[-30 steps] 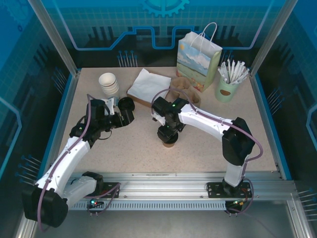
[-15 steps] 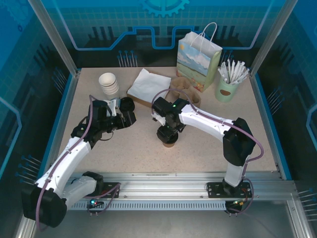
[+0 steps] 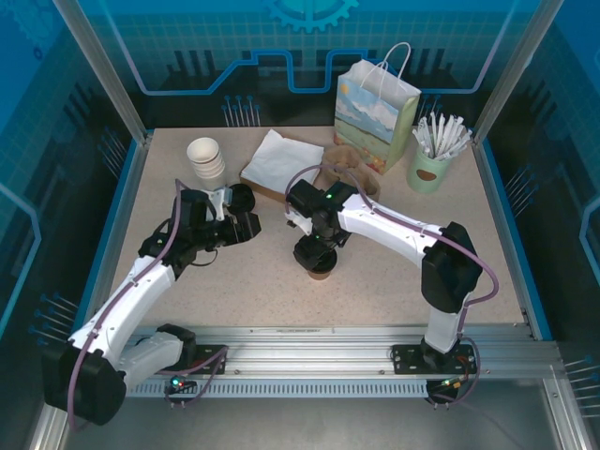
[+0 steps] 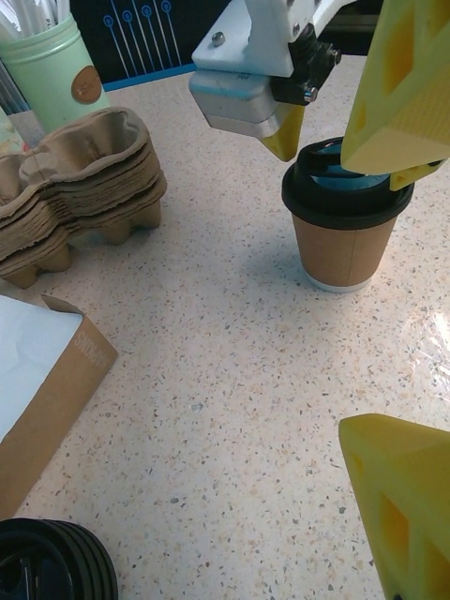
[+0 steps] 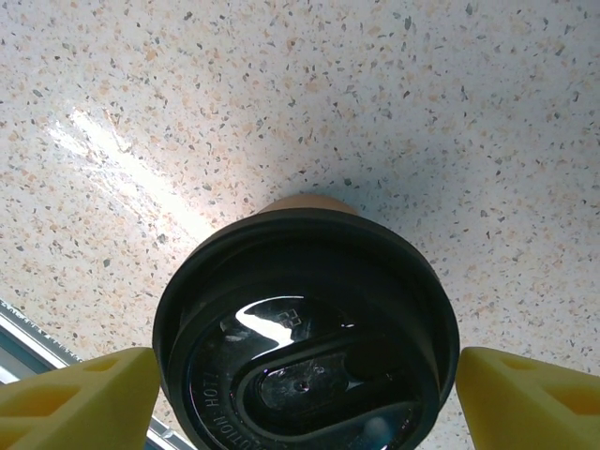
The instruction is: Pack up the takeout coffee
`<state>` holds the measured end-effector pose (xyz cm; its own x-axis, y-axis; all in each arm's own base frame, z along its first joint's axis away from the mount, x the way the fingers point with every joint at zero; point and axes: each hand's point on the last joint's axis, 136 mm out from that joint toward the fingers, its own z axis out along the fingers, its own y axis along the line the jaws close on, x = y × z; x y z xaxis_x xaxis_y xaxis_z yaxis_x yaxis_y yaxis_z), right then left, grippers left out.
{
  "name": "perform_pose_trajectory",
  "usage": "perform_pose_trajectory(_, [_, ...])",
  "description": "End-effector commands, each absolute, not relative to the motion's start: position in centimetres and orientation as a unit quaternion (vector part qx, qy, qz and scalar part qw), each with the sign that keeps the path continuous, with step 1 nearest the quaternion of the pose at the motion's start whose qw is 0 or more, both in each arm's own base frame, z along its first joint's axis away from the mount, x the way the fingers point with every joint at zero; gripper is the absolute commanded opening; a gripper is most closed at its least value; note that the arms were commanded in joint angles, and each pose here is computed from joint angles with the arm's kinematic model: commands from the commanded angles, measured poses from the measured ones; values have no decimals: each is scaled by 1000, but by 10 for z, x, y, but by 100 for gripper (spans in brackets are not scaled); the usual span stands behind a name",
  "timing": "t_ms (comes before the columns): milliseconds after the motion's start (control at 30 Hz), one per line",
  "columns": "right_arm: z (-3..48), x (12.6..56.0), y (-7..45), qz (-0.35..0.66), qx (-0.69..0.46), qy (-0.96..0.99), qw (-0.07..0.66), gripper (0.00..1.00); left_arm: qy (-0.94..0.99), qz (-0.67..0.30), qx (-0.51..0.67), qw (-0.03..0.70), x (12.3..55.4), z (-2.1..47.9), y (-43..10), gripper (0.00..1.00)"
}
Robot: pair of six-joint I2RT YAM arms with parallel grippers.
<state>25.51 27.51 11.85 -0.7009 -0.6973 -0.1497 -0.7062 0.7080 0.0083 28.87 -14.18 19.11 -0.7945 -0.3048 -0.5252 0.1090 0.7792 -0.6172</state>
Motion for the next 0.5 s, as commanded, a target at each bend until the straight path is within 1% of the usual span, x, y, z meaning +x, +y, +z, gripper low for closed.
perform_pose_trajectory(0, [135,254,269,33,-383,920,73,84,885,-331,-55,323,292,198,-145,70])
perform_pose_trajectory(100, [150,253,261,56,-368,924,90,84,883,-346,-47,314,290,196,-156,71])
perform_pose_trajectory(233, [166,246,250,173,-321,925,106,84,879,-382,-12,284,284,188,-187,74])
perform_pose_trajectory(333, [161,247,239,252,-273,923,102,85,880,-399,16,257,281,176,-214,77])
perform_pose_trajectory(467, [147,255,230,312,-226,917,100,83,885,-405,43,225,280,158,-243,77])
